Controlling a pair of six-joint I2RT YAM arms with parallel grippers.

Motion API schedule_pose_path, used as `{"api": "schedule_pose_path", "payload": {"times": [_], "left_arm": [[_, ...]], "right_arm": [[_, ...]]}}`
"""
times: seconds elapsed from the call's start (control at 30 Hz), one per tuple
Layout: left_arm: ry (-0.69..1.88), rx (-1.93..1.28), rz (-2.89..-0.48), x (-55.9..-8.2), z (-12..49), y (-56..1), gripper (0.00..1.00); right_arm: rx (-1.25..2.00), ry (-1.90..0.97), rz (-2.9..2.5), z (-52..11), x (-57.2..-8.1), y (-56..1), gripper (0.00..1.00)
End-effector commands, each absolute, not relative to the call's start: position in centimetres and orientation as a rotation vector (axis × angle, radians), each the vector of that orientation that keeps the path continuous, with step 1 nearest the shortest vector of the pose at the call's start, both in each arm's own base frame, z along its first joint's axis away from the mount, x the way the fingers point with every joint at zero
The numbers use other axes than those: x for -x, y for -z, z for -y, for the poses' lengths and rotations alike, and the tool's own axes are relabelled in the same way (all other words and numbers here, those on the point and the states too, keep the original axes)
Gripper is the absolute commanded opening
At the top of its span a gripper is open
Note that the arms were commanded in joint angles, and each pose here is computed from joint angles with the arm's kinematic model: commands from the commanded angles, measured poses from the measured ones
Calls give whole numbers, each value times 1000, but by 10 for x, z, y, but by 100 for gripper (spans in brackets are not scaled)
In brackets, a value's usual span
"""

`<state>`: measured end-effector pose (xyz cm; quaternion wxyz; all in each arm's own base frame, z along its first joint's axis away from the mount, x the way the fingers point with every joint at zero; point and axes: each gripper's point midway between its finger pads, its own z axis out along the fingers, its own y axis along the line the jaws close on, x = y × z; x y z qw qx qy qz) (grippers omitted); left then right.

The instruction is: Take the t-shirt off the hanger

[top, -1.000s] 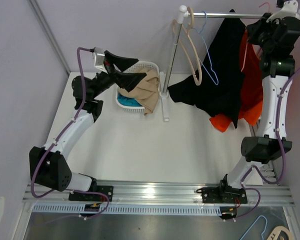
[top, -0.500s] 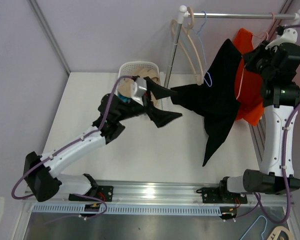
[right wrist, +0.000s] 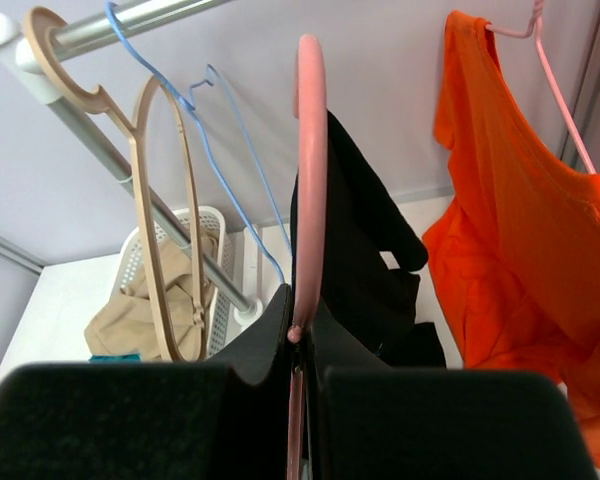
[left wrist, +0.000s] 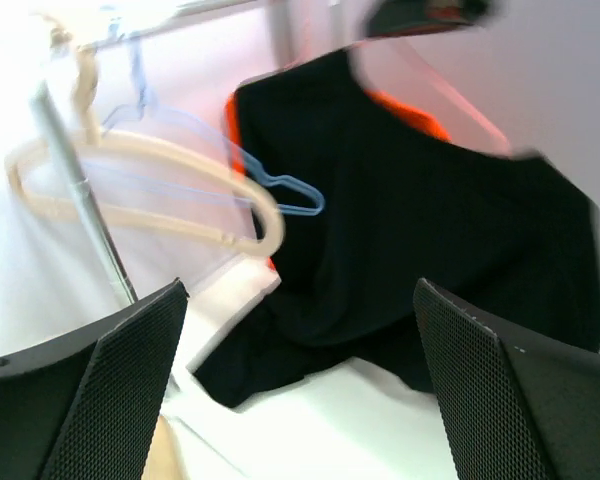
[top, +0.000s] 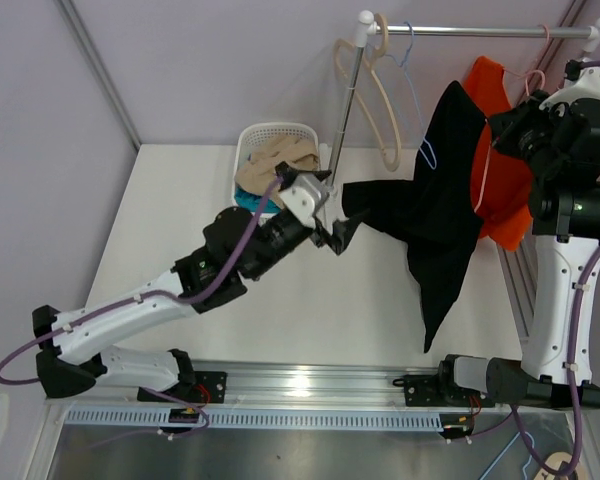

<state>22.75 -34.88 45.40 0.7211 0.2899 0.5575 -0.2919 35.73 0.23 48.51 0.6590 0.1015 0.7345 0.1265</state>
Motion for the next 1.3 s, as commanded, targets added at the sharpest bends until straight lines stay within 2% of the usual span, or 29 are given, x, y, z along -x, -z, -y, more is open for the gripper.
{"api": "schedule_pose_path", "payload": {"times": [0.0, 0.23, 0.37, 0.4, 0.5, 0.53, 0.7, 0.73, 0.87, 0.9, 0.93, 0.97, 1.13, 1.27], "left_arm": [[512, -714, -872, -173, 314, -526, 99], [535, -900, -655, -124, 305, -522, 100], [648, -1043, -364, -69, 308, -517, 100], [673, -1041, -361, -67, 312, -509, 100], [718, -920, -456, -83, 311, -538, 100], [714, -940, -501, -88, 319, -531, 99], [632, -1048, -703, -123, 370, -483, 97], [613, -1079, -745, -133, 392, -459, 97], [521, -962, -789, -170, 432, -413, 99], [515, -920, -779, -176, 439, -427, 100], [506, -929, -818, -182, 449, -416, 99], [496, -986, -876, -190, 470, -384, 100], [628, -1051, -978, -193, 511, -345, 100], [779, -1070, -1002, -188, 531, -335, 100]], "right_arm": [[-194, -328, -1539, -11, -338, -529, 0], [-199, -317, -1541, -9, -338, -530, 0], [-197, -329, -1543, -11, -340, -529, 0], [-196, -335, -1545, -12, -340, -529, 0], [-192, -345, -1550, -14, -342, -528, 0], [-195, -343, -1552, -13, -342, -527, 0], [-222, -336, -1559, -10, -342, -527, 0], [-230, -343, -1560, -10, -342, -528, 0], [-242, -349, -1555, -11, -336, -535, 0], [-244, -347, -1552, -11, -333, -537, 0], [-243, -344, -1550, -11, -330, -538, 0], [-236, -337, -1551, -10, -328, -539, 0], [-228, -333, -1536, -11, -318, -545, 0], [-221, -344, -1541, -13, -318, -545, 0]]}}
